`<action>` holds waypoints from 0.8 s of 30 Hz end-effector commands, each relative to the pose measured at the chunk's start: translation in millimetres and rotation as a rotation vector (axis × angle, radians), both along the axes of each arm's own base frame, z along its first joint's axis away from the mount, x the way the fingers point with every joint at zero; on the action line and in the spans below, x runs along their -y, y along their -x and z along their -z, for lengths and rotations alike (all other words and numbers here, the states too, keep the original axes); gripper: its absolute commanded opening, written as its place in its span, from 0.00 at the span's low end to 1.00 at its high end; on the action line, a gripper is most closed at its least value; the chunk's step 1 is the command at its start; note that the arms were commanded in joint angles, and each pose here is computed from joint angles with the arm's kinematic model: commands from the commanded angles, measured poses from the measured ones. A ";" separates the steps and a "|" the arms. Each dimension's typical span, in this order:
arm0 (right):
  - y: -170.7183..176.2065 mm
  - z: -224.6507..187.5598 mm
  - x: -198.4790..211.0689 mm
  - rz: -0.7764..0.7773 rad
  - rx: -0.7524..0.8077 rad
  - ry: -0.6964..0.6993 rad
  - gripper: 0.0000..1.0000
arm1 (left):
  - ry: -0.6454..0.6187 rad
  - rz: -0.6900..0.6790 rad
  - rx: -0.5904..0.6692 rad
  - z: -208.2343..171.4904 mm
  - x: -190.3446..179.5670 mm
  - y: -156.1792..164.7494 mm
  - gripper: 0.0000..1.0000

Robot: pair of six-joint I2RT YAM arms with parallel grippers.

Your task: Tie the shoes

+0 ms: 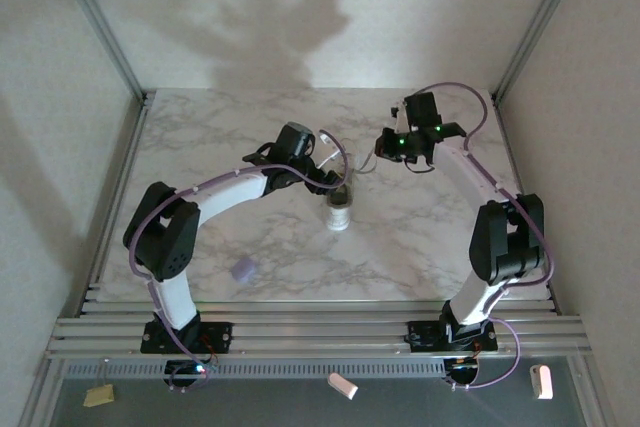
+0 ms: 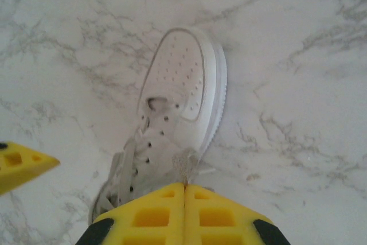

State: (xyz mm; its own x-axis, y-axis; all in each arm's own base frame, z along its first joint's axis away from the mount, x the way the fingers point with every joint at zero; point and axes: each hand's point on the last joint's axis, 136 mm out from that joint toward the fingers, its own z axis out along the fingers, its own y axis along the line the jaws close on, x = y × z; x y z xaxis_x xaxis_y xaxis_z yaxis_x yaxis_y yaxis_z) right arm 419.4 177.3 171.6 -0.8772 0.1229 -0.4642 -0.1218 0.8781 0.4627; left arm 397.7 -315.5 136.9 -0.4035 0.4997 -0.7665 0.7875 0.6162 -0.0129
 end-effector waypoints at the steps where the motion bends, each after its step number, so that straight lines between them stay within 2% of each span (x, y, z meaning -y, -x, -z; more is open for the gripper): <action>1: -10.5 -7.0 -3.4 0.000 -0.004 -0.012 0.00 | 0.068 -0.045 -0.025 -5.6 -2.5 -9.8 0.72; 4: -5.8 -3.1 -6.5 -0.017 -0.019 -0.031 0.00 | 0.149 -0.132 -0.022 -16.9 -9.6 -7.7 0.69; 7: 9.3 1.5 -7.0 -0.042 -0.018 -0.025 0.00 | 0.281 -0.264 -0.022 -33.8 -23.7 3.3 0.68; 8: 15.9 4.4 -4.8 -0.041 -0.013 -0.011 0.00 | 0.340 -0.289 -0.018 -42.6 -24.4 12.5 0.72; 10: 26.4 7.5 -1.4 -0.036 -0.010 0.005 0.00 | 0.395 -0.316 0.008 -49.9 -18.5 34.9 0.99; 15: 43.5 16.2 6.8 -0.020 -0.019 0.023 0.00 | 0.317 -0.479 0.040 -33.2 -7.4 65.5 1.00; 19: 48.4 19.9 10.8 -0.010 -0.027 0.037 0.00 | 0.310 -0.496 0.046 -26.4 9.0 86.7 1.00; 24: 50.8 26.3 8.8 -0.008 -0.048 0.021 0.00 | 0.212 -0.588 0.043 4.4 15.8 82.8 1.00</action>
State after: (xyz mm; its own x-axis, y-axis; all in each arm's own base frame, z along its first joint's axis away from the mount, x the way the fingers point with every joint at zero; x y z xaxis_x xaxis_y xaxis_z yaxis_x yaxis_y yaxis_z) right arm 372.0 167.9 146.2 -0.8993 0.1011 -0.4254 -0.1107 0.8885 0.4452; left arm 300.6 -343.2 146.2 -0.5242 0.0773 -0.8481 0.4545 0.8676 -0.2019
